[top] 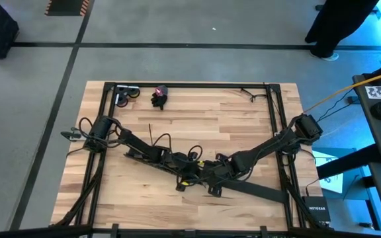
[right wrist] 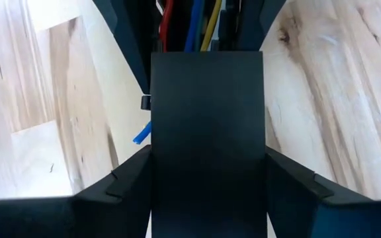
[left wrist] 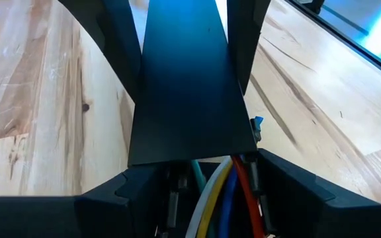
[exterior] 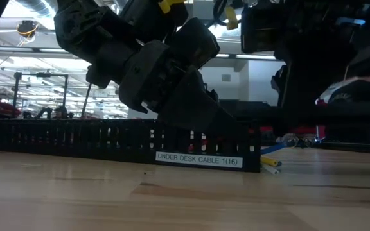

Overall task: Ziptie cables
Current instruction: Close the black cable duct

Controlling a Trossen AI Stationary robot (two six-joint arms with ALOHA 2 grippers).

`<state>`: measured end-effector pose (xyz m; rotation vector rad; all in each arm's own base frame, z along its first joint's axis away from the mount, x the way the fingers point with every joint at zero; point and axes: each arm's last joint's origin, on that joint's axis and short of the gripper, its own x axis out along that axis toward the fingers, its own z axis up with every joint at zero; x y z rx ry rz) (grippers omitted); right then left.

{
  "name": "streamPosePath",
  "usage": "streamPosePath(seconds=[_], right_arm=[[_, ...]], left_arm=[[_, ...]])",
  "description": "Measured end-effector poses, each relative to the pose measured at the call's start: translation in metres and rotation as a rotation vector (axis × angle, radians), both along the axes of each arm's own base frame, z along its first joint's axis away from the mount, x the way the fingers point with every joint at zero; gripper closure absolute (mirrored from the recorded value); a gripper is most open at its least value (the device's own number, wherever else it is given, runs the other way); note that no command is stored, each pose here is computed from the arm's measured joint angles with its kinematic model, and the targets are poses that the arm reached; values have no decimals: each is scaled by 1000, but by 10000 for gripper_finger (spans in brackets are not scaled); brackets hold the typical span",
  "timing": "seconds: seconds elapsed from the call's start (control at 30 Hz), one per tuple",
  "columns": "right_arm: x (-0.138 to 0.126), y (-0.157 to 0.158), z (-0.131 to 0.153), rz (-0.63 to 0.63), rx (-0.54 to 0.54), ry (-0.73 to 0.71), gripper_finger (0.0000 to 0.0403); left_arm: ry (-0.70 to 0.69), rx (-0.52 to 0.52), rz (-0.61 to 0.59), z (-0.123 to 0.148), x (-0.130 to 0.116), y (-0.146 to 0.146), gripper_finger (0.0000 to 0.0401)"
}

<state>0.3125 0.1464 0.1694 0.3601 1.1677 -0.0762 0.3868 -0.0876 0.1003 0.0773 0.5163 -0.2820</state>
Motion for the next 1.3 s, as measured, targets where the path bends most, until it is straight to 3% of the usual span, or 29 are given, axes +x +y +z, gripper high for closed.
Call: streamPosePath(seconds=[0.6, 1.07, 1.3], right_arm=[[-4, -2, 11, 0, -57, -31, 183], [3, 0, -11, 20, -117, -3, 183], [5, 1, -15, -9, -86, 2, 183]], left_arm=[[1, -27, 33, 1, 0, 0, 191], [9, -52, 46, 0, 0, 0, 191], [6, -35, 41, 0, 0, 0, 191]])
